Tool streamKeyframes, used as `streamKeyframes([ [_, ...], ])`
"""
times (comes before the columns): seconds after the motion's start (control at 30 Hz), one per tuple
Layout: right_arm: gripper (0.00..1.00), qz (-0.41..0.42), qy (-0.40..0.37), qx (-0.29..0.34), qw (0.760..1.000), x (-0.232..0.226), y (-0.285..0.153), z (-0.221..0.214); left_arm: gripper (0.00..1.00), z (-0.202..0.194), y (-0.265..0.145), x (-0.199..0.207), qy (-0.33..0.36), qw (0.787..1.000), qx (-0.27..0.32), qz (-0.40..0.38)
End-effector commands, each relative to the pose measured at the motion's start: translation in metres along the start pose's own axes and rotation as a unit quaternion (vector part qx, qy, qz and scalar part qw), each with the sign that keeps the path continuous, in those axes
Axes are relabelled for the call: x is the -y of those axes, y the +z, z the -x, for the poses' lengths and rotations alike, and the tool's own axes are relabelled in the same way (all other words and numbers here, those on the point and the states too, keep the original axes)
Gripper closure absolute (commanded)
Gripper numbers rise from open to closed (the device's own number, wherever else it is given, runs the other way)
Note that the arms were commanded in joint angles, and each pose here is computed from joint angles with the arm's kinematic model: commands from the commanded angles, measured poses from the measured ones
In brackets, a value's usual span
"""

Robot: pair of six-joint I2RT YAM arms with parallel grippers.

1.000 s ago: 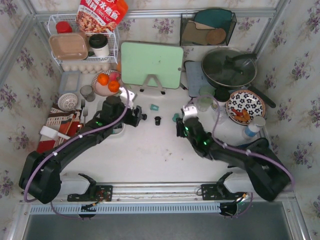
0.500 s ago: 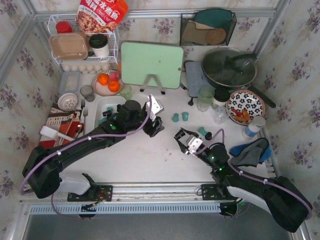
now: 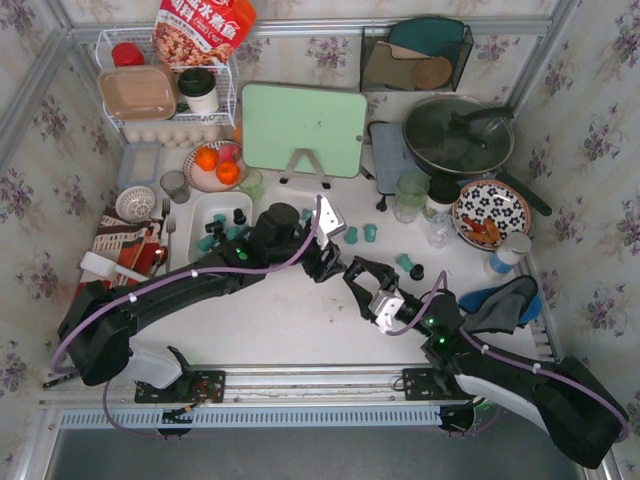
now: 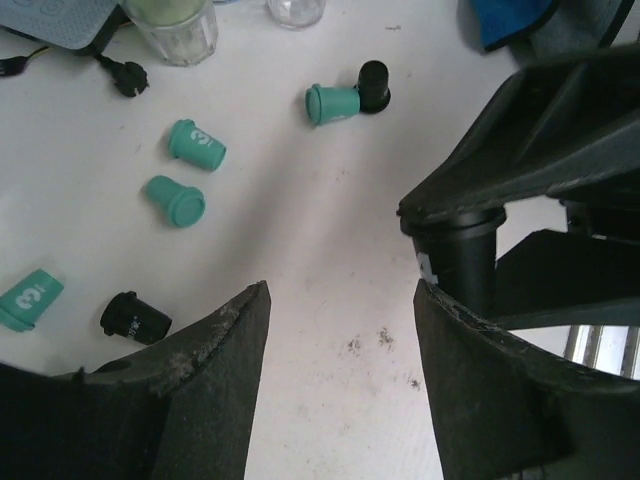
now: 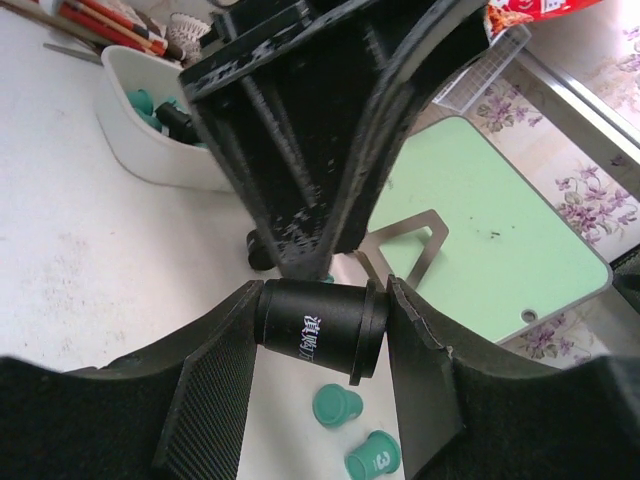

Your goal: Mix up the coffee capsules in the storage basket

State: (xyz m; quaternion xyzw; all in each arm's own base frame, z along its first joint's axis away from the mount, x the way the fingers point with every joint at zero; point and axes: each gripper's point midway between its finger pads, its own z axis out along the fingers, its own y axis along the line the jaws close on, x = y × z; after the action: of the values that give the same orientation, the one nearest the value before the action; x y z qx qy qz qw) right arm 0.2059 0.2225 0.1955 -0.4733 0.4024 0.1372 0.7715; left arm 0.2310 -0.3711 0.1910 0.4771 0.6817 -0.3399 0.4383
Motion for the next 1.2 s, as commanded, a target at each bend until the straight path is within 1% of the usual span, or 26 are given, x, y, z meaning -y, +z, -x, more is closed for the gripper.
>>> streamKeyframes([
  [0.0, 0.65, 0.011, -0.019, -0.018, 1.000, -0.009, -0.005, -0.011, 0.37, 0.021, 0.000, 0.008, -0.011, 0.999, 0.034, -0.008],
  [0.07, 0.64, 0.011, -0.019, -0.019, 1.000, -0.010, -0.004, -0.011, 0.37, 0.019, 0.000, 0.010, -0.014, 0.999, 0.029, -0.010],
  [0.1, 0.65, 0.012, -0.020, -0.019, 1.000, -0.010, -0.003, -0.010, 0.37, 0.028, -0.007, 0.013, -0.012, 0.999, 0.040, -0.010],
  [0.33, 0.65, 0.003, -0.029, -0.028, 0.999, -0.008, -0.001, -0.011, 0.37, 0.029, -0.008, 0.030, -0.028, 0.998, 0.050, -0.039],
  [0.57, 0.64, -0.013, -0.033, -0.008, 0.999, -0.002, 0.000, 0.003, 0.39, 0.025, 0.001, 0.039, -0.031, 0.998, 0.039, -0.043],
  [0.6, 0.63, -0.011, -0.033, -0.006, 0.999, -0.002, 0.000, 0.004, 0.39, 0.017, 0.008, 0.038, -0.037, 0.998, 0.028, -0.044],
  [0.73, 0.63, -0.010, -0.035, 0.001, 0.999, -0.002, 0.000, 0.009, 0.44, 0.016, 0.018, 0.039, -0.049, 0.997, 0.028, -0.045],
  [0.8, 0.63, -0.007, -0.034, 0.005, 0.999, -0.004, 0.000, 0.011, 0.52, 0.017, 0.022, 0.040, -0.054, 0.997, 0.033, -0.047],
  [0.83, 0.62, -0.006, -0.033, 0.004, 0.999, -0.004, 0.000, 0.010, 0.54, 0.018, 0.023, 0.041, -0.056, 0.997, 0.035, -0.050],
  [0.87, 0.61, -0.007, -0.032, 0.004, 0.999, -0.004, 0.000, 0.011, 0.59, 0.018, 0.025, 0.043, -0.057, 0.996, 0.036, -0.054],
  [0.9, 0.60, -0.009, -0.030, 0.003, 0.999, -0.004, 0.000, 0.011, 0.61, 0.019, 0.026, 0.044, -0.059, 0.996, 0.036, -0.057],
  [0.93, 0.57, -0.012, -0.028, 0.002, 1.000, -0.002, 0.000, 0.010, 0.62, 0.018, 0.028, 0.045, -0.060, 0.996, 0.035, -0.059],
  [1.0, 0.50, -0.016, -0.022, -0.001, 1.000, -0.001, -0.001, 0.010, 0.68, 0.019, 0.028, 0.045, -0.060, 0.996, 0.037, -0.057],
  [1.07, 0.42, -0.020, -0.015, -0.009, 1.000, -0.001, -0.002, 0.006, 0.73, 0.021, 0.026, 0.042, -0.060, 0.996, 0.041, -0.048],
  [1.1, 0.34, -0.025, -0.012, -0.015, 1.000, 0.000, -0.002, 0.004, 0.74, 0.022, 0.024, 0.042, -0.060, 0.996, 0.046, -0.046],
  [1.13, 0.25, -0.030, -0.008, -0.024, 0.999, 0.002, -0.003, 0.000, 0.76, 0.023, 0.022, 0.036, -0.064, 0.996, 0.050, -0.029],
  [1.17, 0.05, -0.037, -0.002, -0.033, 0.999, 0.003, -0.004, -0.003, 0.77, 0.024, 0.019, 0.031, -0.069, 0.996, 0.052, -0.019],
])
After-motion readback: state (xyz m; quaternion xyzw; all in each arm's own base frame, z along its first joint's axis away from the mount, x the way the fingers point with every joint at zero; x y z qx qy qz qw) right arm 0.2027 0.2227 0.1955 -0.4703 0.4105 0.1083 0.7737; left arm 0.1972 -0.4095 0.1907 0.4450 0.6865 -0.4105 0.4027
